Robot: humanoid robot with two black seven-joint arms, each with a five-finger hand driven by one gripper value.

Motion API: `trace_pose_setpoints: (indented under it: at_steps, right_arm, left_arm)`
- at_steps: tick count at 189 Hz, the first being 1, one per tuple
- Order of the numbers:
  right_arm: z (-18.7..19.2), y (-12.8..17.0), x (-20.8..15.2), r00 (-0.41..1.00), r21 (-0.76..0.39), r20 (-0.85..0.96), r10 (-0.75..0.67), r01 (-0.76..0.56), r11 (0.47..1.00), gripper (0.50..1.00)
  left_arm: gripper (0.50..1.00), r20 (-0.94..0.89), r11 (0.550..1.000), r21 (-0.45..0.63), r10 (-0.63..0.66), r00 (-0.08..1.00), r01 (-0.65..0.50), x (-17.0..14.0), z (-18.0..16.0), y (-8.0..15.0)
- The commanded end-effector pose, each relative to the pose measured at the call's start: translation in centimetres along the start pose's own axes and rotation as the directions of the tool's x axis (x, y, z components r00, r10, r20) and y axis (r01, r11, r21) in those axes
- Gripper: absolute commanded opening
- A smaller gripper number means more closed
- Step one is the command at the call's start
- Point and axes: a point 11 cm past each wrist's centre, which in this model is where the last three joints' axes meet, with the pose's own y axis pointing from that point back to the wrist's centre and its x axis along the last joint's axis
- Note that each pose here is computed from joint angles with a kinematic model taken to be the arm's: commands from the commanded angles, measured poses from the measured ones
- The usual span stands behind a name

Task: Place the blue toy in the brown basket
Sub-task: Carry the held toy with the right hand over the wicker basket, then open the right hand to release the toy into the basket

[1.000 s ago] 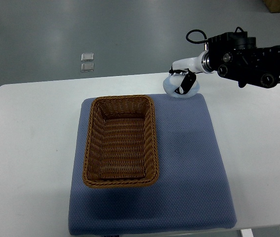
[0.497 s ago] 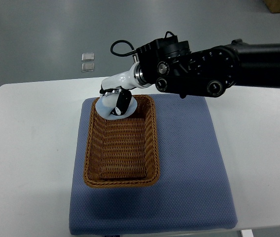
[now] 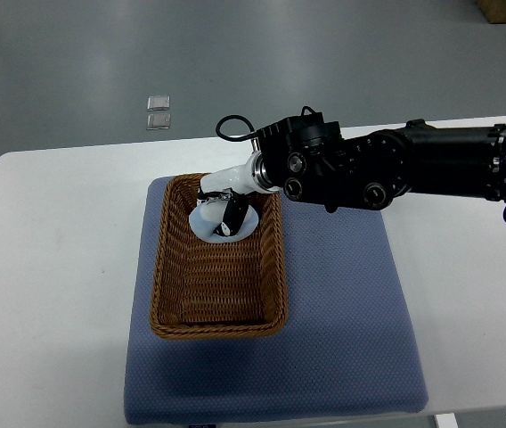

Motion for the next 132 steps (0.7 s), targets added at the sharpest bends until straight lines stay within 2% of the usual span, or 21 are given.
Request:
trace_pose_setpoints:
  at_steps: [1, 73, 74, 75, 76, 77, 78, 79, 80, 81, 82, 88, 108, 120, 132]
  right_arm:
    - [0.6, -0.4, -0.5, 1.0, -0.007, 0.018, 0.002, -0.002, 1.0, 0.5]
    - [2.1, -1.3, -2.5, 0.998, -0.021, 0.064, -0.02, 0.021, 1.0, 0.5]
    - [2.1, -1.4, -2.5, 0.998, -0.022, 0.065, -0.02, 0.021, 1.0, 0.525]
    - [2.1, -1.4, -2.5, 0.998, -0.022, 0.066, -0.02, 0.021, 1.0, 0.525]
    - [2.2, -1.4, -2.5, 0.998, -0.023, 0.067, -0.02, 0.022, 1.0, 0.569]
    - [2.2, -1.4, -2.5, 0.998, -0.023, 0.067, -0.02, 0.022, 1.0, 0.57]
    - [2.2, -1.4, -2.6, 0.997, -0.023, 0.068, -0.021, 0.023, 0.999, 0.612]
    - [2.2, -1.4, -2.6, 0.997, -0.023, 0.068, -0.021, 0.023, 0.999, 0.613]
    - [2.2, -1.4, -2.7, 0.997, -0.023, 0.07, -0.022, 0.024, 0.999, 0.649]
    - [2.2, -1.4, -2.7, 0.997, -0.023, 0.071, -0.022, 0.024, 0.999, 0.65]
    - [2.2, -1.4, -2.6, 0.997, -0.023, 0.071, -0.021, 0.023, 0.999, 0.68]
    - [2.2, -1.4, -2.6, 0.997, -0.021, 0.071, -0.021, 0.022, 1.0, 0.739]
    - [2.1, -1.6, -3.0, 0.997, 0.003, 0.079, -0.028, 0.028, 1.0, 0.811]
    - [2.1, -1.6, -3.1, 0.996, 0.009, 0.081, -0.03, 0.03, 1.0, 0.891]
    - [2.0, -1.6, -3.1, 0.996, 0.01, 0.081, -0.034, 0.034, 0.999, 0.901]
  left_arm:
    - [1.0, 0.0, 1.0, -0.001, 0.001, 1.0, -0.001, 0.0, 0.0, 0.0]
    - [1.0, 0.0, 1.0, 0.0, 0.001, 1.0, -0.001, 0.0, 0.0, 0.0]
    - [1.0, 0.0, 1.0, 0.0, 0.003, 1.0, -0.003, 0.1, 0.0, 0.0]
    - [1.0, 0.0, 1.0, 0.0, 0.003, 1.0, -0.003, 0.1, 0.0, 0.0]
    - [1.0, 0.0, 1.0, 0.0, 0.003, 1.0, -0.003, 0.1, 0.0, 0.0]
    - [1.0, 0.0, 1.0, 0.0, 0.003, 1.0, -0.003, 0.1, 0.0, 0.0]
    - [1.0, 0.0, 1.0, 0.0, 0.003, 1.0, -0.003, 0.1, 0.0, 0.0]
    - [1.0, 0.0, 1.0, 0.0, 0.003, 1.0, -0.003, 0.1, 0.0, 0.0]
    - [1.0, 0.0, 1.0, 0.0, 0.003, 1.0, -0.003, 0.1, 0.0, 0.0]
    - [1.0, 0.0, 1.0, 0.0, 0.003, 1.0, -0.003, 0.1, 0.0, 0.0]
    - [1.0, 0.0, 1.0, 0.0, 0.003, 1.0, -0.003, 0.1, 0.0, 0.0]
    - [1.0, 0.0, 1.0, 0.0, 0.003, 1.0, -0.003, 0.1, 0.0, 0.0]
    - [1.0, 0.0, 1.0, 0.0, 0.003, 1.0, -0.003, 0.1, 0.0, 0.0]
    - [1.0, 0.0, 1.0, 0.0, 0.003, 1.0, -0.003, 0.1, 0.0, 0.0]
    - [1.0, 0.0, 1.0, 0.0, 0.003, 1.0, -0.003, 0.1, 0.0, 0.0]
